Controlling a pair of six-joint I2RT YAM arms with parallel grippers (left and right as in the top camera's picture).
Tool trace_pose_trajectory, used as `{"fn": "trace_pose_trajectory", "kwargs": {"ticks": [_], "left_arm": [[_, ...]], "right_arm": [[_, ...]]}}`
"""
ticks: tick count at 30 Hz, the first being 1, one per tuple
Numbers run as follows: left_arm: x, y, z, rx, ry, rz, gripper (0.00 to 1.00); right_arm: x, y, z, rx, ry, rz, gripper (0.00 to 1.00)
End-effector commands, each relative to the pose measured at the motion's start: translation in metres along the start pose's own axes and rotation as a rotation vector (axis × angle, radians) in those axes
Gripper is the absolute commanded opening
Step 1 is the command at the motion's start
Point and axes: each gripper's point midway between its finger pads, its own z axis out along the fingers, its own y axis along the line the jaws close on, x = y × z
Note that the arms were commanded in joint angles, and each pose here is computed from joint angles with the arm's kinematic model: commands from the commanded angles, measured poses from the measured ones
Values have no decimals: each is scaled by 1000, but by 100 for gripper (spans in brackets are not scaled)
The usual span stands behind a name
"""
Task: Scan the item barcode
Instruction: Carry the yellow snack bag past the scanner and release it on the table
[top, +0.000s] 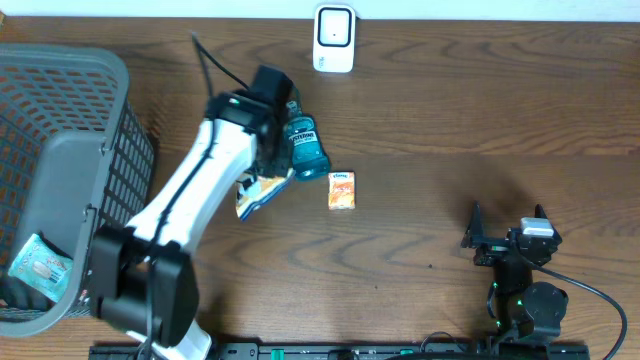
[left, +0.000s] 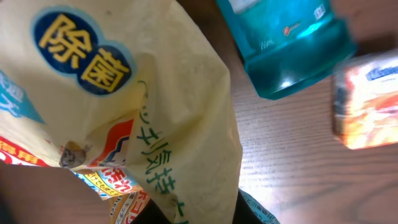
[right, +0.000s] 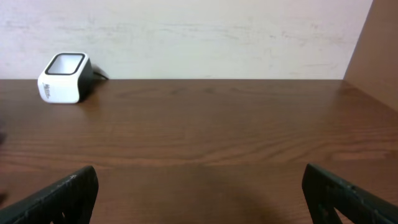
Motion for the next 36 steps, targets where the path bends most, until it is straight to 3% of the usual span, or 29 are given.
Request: {"fn": "trace_pose_trajectory", "kwargs": {"ticks": [1,7,8,10,12,15,21,25,30,36], "left_arm": [[6,-8,20,-17,32,73,7],[6,-28,25,-21,24,149,8],[4,-28,25,-38,13,157,17],[-2,-21,18,-109,-10,169,57],[-9,-17,4,-142,-33,172,86],[-23,-14,-31,-163,-96,164,98],[-57,6,-142,-228,-402,38,98],[-61,35,-230,-281,-660,-86,98],[-24,99,-296,-335,-833,-385,98],[47,194,-305,-431,-803,-877,98]], "right_arm": [[2,-1,0,5,6,-7,99],[2,-1,0,5,6,-7,99],[2,-1,0,5,6,-7,99],[2,-1,0,5,6,-7,99],[2,-1,0,5,6,-7,99],[2,-1,0,5,6,-7,99],[2,-1,0,5,6,-7,99],[2,-1,0,5,6,-7,99],[2,-1,0,5,6,-7,99],[2,-1,0,5,6,-7,99]]}}
